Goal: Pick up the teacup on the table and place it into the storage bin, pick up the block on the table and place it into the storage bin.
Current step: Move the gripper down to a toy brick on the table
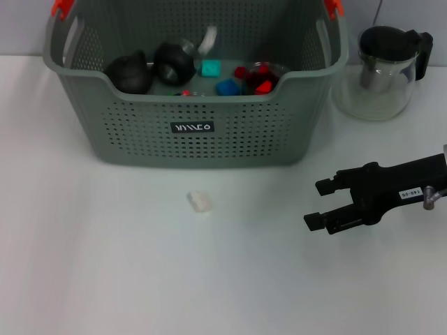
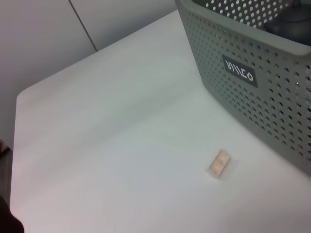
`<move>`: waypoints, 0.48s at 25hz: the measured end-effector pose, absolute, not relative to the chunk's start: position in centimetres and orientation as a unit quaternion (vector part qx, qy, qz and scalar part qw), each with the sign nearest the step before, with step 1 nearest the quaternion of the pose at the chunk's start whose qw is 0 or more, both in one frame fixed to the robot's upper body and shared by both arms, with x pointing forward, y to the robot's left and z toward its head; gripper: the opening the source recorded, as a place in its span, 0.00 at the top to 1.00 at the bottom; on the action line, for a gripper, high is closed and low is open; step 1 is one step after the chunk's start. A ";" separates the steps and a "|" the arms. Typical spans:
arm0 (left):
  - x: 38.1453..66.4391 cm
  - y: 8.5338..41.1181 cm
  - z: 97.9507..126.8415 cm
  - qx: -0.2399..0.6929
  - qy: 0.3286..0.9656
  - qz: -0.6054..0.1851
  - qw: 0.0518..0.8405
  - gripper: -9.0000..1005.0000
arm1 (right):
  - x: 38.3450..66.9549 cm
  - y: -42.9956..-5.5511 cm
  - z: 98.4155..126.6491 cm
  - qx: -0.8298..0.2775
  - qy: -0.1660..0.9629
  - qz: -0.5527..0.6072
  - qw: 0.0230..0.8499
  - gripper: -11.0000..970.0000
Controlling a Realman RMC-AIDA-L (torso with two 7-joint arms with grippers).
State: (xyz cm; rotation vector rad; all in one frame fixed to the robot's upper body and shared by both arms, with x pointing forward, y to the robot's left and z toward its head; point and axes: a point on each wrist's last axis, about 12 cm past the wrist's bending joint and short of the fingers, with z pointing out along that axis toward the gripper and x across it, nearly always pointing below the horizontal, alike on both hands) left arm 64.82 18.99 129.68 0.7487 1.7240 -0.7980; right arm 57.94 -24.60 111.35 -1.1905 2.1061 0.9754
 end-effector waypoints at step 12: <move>54.8 17.0 123.5 0.593 0.616 -0.397 0.332 0.08 | 58.0 -24.6 111.3 -0.439 0.779 0.361 0.266 0.04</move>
